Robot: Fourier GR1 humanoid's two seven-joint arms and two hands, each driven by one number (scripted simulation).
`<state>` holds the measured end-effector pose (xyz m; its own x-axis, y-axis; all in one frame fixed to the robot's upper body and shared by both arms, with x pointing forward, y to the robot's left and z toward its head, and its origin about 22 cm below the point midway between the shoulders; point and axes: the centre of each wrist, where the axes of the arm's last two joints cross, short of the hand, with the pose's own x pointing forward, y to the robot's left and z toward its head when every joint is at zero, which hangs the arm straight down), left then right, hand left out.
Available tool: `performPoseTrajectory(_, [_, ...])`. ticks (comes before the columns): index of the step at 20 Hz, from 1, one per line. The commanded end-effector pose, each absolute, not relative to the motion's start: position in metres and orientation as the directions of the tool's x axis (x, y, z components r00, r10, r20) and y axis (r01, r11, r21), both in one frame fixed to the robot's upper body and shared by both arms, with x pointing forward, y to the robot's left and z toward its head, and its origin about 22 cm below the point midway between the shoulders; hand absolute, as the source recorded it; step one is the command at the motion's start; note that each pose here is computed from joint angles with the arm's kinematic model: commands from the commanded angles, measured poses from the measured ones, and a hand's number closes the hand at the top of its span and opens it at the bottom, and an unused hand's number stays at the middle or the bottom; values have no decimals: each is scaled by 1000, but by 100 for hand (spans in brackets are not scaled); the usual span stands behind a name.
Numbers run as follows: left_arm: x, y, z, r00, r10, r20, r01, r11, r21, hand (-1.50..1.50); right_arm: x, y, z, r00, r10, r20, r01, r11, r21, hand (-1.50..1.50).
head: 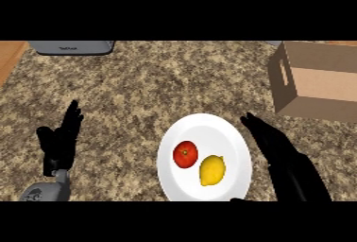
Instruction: Pick the tomato from the plate and place it in the cardboard box
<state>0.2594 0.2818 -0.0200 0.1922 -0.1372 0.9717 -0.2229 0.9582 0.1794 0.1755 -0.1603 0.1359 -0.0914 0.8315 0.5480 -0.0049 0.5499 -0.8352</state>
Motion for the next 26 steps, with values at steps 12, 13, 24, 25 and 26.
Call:
performPoseTrajectory(12, [263, 274, -27, 192, -126, 973, -221, 961, 168, 0, 211, -67, 158, 75, 946, 315, -267, 324, -908, -150])
performPoseTrajectory(13, [264, 283, -22, 202, -139, 969, -221, 958, 183, 0, 202, -64, 151, 90, 950, 298, -302, 311, -901, -150])
performPoseTrajectory(24, [258, 279, -34, 214, -125, 969, -224, 959, 173, 0, 202, -35, 128, 152, 940, 305, -340, 339, -877, -150])
performPoseTrajectory(25, [259, 277, -24, 192, -131, 973, -229, 958, 174, 0, 204, -39, 142, 157, 947, 281, -337, 319, -886, -150])
performPoseTrajectory(26, [268, 283, -26, 187, -145, 972, -216, 959, 185, 0, 213, -25, 140, 157, 947, 281, -311, 318, -896, -150])
